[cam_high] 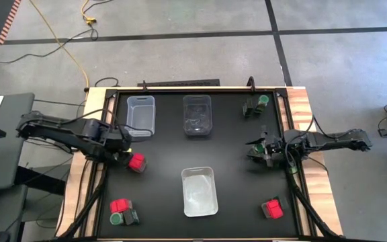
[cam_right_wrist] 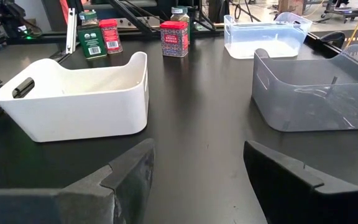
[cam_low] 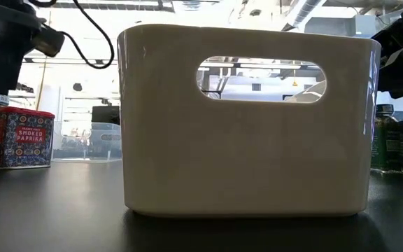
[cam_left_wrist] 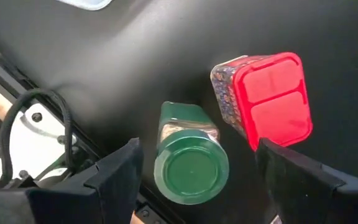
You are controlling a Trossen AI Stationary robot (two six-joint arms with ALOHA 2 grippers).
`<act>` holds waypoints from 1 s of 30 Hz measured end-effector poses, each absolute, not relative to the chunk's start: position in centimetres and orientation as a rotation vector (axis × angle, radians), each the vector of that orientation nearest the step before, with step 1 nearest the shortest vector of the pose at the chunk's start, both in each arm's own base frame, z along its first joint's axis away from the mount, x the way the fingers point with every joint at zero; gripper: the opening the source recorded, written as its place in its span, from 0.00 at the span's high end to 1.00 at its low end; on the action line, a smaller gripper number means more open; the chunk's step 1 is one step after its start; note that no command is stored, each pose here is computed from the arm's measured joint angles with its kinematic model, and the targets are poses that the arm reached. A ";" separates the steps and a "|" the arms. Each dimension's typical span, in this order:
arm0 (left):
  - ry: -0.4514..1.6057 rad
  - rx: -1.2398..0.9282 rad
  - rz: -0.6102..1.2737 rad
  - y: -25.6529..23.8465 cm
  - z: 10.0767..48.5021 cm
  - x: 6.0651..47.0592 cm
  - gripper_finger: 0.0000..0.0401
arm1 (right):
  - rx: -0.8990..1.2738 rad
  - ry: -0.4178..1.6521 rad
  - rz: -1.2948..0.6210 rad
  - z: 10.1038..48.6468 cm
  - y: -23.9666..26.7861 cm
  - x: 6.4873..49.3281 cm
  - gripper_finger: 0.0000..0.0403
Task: Sort spices by type
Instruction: Put the middle left green seasoning bottle into the transparent bin
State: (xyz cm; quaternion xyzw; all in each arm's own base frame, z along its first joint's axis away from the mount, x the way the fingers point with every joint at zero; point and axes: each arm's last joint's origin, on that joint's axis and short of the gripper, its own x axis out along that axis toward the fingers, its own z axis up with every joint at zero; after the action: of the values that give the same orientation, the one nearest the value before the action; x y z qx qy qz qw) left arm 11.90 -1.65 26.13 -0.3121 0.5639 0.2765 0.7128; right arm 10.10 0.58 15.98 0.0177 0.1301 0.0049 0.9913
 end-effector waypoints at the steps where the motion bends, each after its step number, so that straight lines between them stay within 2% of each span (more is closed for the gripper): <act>1: 1.258 -0.681 0.610 -1.7 26.1 12.0 0.26 | 0.035 0.261 0.010 16.0 0.6 10.1 0.31; 12: 1.370 -0.596 0.585 -1.9 24.7 12.8 0.26 | 0.035 0.261 0.010 16.0 0.6 10.1 0.31; 30: 1.410 -0.585 0.565 -2.0 24.5 12.8 0.26 | 0.035 0.261 0.010 16.0 0.6 10.1 0.31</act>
State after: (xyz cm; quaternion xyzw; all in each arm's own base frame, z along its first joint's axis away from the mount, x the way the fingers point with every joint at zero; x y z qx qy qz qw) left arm 12.82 -1.96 24.53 -0.2612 0.6298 0.2524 0.6867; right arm 10.10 0.58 16.00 0.0177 0.1299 0.0049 0.9914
